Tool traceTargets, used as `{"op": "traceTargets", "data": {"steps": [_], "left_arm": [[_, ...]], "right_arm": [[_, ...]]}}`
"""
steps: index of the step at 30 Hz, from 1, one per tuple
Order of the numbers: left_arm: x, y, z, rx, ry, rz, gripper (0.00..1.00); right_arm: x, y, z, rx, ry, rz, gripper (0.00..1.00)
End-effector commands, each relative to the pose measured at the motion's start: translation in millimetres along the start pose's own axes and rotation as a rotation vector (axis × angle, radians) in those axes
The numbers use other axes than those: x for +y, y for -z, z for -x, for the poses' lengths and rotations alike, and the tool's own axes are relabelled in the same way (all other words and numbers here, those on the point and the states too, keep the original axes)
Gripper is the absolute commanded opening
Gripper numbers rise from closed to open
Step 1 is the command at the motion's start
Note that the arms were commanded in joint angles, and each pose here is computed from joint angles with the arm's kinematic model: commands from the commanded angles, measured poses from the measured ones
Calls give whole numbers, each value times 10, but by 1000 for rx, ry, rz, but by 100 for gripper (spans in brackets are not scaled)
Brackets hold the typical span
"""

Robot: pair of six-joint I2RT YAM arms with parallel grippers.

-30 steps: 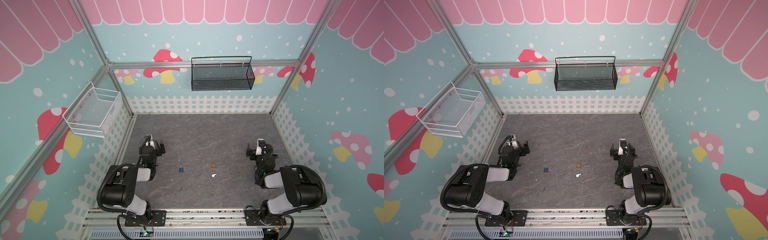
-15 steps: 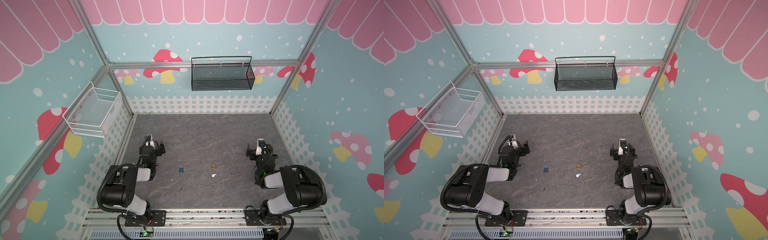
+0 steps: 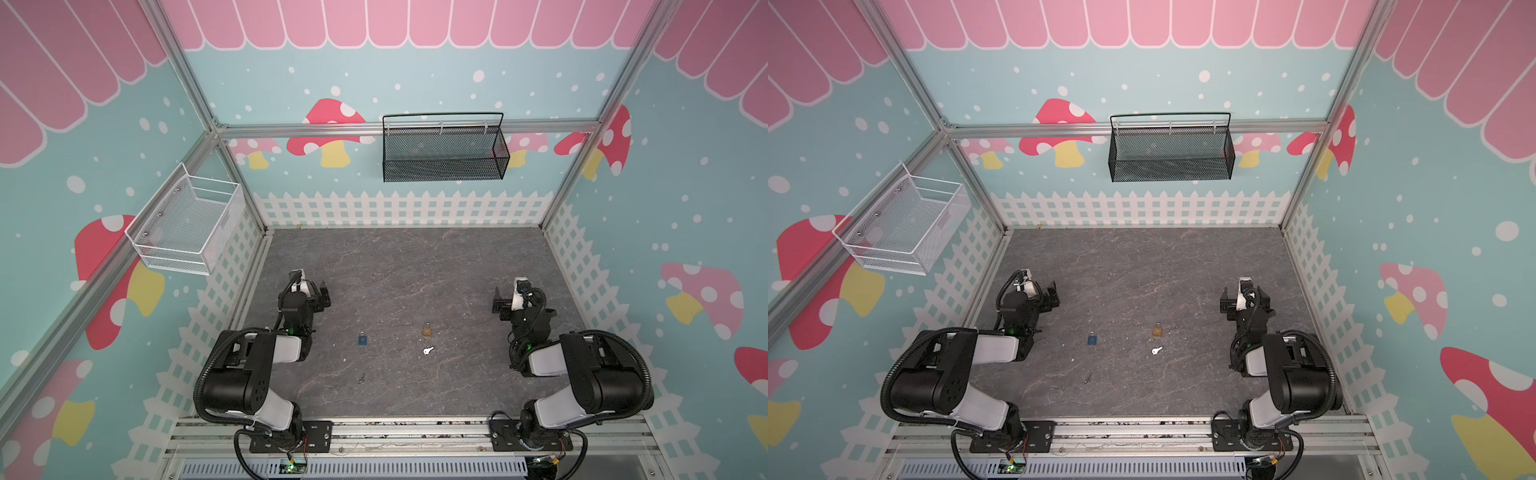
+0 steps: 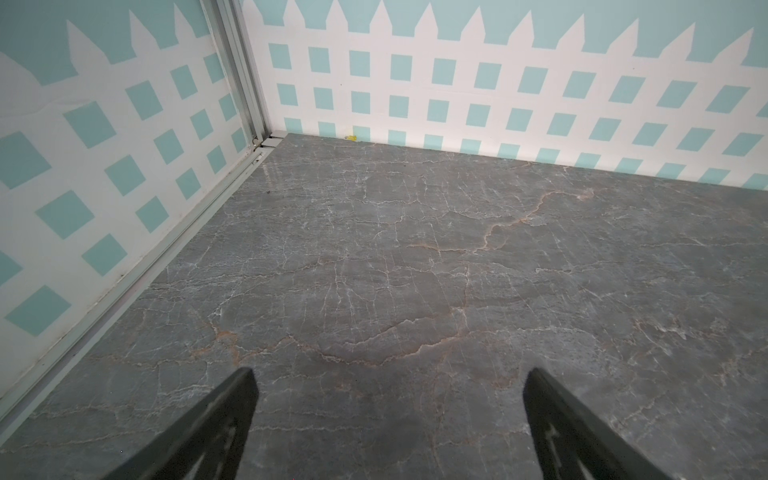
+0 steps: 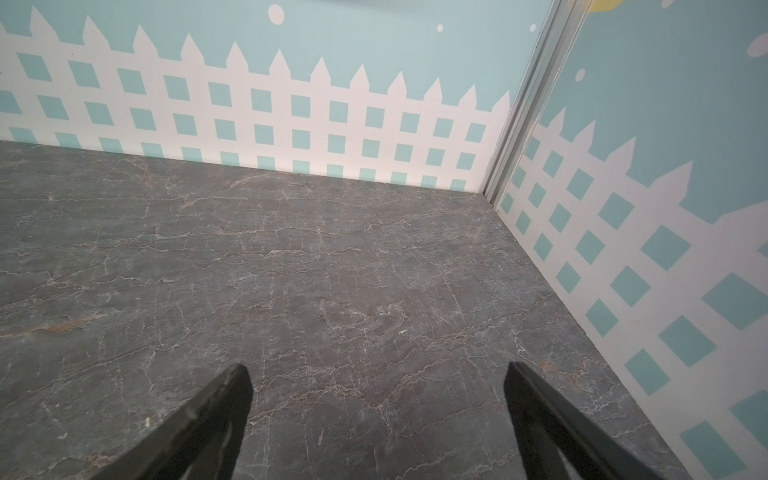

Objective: Unlock with the key
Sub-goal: 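Move both grippers forward over the padlocks and keys on the table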

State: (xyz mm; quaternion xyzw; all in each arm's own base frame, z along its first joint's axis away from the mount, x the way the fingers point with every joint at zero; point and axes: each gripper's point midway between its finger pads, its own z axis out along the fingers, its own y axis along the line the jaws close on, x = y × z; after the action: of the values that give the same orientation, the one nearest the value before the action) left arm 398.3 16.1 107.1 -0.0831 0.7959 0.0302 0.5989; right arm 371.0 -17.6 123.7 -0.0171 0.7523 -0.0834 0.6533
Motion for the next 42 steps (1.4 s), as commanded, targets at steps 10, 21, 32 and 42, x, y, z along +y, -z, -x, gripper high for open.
{"op": "traceTargets", "data": {"steps": [10, 21, 32, 42], "left_arm": [[20, 329, 475, -80, 17, -9, 100], [88, 426, 782, 45, 379, 38, 100], [57, 486, 689, 118, 613, -72, 100], [-576, 792, 516, 268, 522, -184, 100]], "right_arm": [[-149, 111, 487, -65, -25, -47, 98], [-62, 78, 684, 78, -309, 24, 98], [149, 134, 642, 192, -540, 139, 98], [750, 335, 263, 543, -465, 341, 98]]}}
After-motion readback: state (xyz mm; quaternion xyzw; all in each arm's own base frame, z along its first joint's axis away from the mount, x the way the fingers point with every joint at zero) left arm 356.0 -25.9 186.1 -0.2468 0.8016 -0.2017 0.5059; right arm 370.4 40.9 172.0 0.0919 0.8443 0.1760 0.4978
